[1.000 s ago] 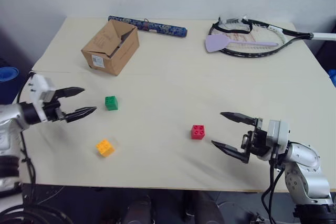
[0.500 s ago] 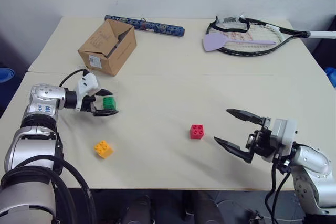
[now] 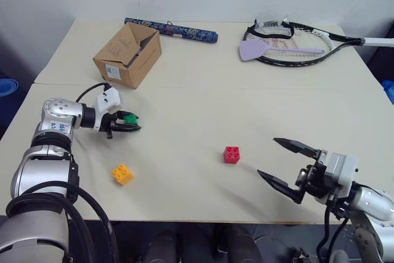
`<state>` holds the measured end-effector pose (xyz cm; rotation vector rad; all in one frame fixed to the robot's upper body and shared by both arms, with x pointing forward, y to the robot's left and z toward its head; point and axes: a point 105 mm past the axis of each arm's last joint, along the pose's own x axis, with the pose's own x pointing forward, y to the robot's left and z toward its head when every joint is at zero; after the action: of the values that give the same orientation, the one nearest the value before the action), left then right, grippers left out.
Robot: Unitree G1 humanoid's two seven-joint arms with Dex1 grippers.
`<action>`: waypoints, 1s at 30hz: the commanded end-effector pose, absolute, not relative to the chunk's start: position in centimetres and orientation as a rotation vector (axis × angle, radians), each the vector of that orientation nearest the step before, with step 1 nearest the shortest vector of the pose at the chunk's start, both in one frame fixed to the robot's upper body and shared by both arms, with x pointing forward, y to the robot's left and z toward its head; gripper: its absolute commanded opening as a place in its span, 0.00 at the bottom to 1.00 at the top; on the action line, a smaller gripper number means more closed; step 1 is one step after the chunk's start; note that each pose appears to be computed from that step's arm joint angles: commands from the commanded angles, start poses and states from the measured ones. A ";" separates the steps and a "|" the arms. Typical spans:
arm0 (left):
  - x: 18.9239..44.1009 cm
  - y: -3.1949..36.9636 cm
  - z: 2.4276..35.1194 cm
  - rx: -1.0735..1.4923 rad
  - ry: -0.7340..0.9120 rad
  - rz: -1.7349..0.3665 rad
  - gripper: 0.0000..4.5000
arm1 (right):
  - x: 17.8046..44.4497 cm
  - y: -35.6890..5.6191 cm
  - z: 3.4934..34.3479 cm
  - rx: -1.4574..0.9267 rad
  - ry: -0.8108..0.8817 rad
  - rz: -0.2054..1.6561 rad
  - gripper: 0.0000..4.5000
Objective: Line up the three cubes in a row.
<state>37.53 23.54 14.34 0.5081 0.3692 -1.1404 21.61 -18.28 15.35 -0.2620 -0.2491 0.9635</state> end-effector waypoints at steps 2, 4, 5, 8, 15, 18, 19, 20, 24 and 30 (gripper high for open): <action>37.2 19.0 19.9 0.554 0.178 -1.391 0.34 | 20.9 -20.3 16.3 -0.320 -0.259 0.940 1.00; 36.5 16.6 20.1 0.635 0.201 -1.491 0.34 | 20.7 -20.9 16.2 -0.327 -0.246 0.932 1.00; 36.3 14.8 20.4 0.661 0.176 -1.517 0.34 | 20.7 -21.1 16.2 -0.329 -0.244 0.927 1.00; 34.9 11.6 19.8 0.712 0.197 -1.543 0.34 | 20.8 -21.3 16.1 -0.331 -0.244 0.926 1.00; 31.3 6.7 16.0 0.691 0.374 -1.511 0.34 | 20.8 -21.4 16.1 -0.335 -0.248 0.952 1.00; 31.6 6.4 14.6 0.735 0.410 -1.448 0.34 | 20.8 -21.2 16.1 -0.337 -0.248 0.951 1.00; 31.8 6.2 14.2 0.749 0.409 -1.430 0.34 | 20.8 -21.2 16.2 -0.337 -0.248 0.949 1.00; 32.0 6.0 13.9 0.757 0.405 -1.416 0.34 | 20.8 -21.1 16.2 -0.337 -0.249 0.945 1.00; 32.5 5.3 13.2 0.724 0.405 -1.379 0.34 | 20.7 -20.8 16.3 -0.333 -0.255 0.935 1.00; 31.9 4.7 12.2 0.694 0.422 -1.401 0.34 | 20.8 -20.5 16.3 -0.332 -0.260 0.929 1.00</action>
<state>32.49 5.18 12.37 0.6929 0.4288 -1.3767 21.05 -20.92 15.42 -0.3087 -0.2257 0.9227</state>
